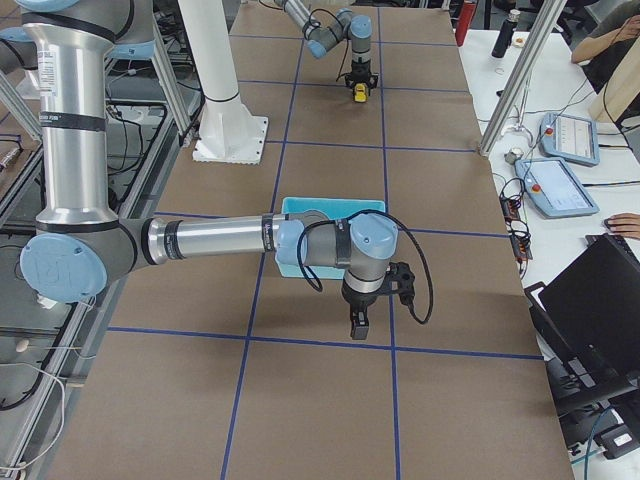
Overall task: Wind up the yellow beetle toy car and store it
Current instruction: 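Close the left gripper on the car, pressing it onto the table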
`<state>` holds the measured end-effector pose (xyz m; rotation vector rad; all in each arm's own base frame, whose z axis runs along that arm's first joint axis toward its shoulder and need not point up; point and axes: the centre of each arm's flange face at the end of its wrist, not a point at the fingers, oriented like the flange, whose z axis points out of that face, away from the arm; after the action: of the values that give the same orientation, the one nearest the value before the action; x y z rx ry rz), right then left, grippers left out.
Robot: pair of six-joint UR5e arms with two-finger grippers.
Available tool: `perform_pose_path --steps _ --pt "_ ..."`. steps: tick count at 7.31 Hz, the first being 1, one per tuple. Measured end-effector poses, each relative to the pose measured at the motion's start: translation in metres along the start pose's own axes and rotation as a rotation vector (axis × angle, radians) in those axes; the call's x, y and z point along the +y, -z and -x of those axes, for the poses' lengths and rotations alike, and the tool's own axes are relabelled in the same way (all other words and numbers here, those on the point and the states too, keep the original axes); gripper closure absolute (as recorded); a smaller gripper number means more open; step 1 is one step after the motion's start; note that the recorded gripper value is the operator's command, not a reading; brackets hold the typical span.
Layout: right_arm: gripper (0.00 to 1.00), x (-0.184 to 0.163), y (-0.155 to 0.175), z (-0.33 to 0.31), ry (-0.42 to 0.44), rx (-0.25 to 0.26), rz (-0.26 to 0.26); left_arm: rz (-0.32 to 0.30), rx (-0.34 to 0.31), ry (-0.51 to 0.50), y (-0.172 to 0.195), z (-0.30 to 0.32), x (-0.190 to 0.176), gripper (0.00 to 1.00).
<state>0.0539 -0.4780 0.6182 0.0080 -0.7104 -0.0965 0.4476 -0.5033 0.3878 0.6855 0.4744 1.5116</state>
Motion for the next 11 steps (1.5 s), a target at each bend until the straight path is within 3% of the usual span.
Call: perform_pose_path --steps 3,6,7,8,11 --pt "0.0 -0.004 -0.002 0.0 0.0 0.0 0.003 -0.006 0.007 0.006 0.002 -0.004 0.0 0.76" --pt "0.0 -0.004 -0.004 0.0 -0.001 0.0 0.008 -0.026 -0.007 0.002 0.021 -0.009 -0.003 0.77" --pt "0.0 -0.004 -0.004 0.0 -0.002 0.0 0.009 -0.029 -0.01 -0.001 0.028 -0.012 -0.002 0.42" --pt "0.0 -0.004 -0.005 0.0 -0.002 -0.001 0.01 -0.03 -0.01 -0.002 0.03 -0.015 0.0 0.0" --pt "0.0 -0.004 -0.006 -0.001 -0.003 -0.001 0.011 -0.033 0.007 0.014 0.026 -0.017 0.002 0.0"
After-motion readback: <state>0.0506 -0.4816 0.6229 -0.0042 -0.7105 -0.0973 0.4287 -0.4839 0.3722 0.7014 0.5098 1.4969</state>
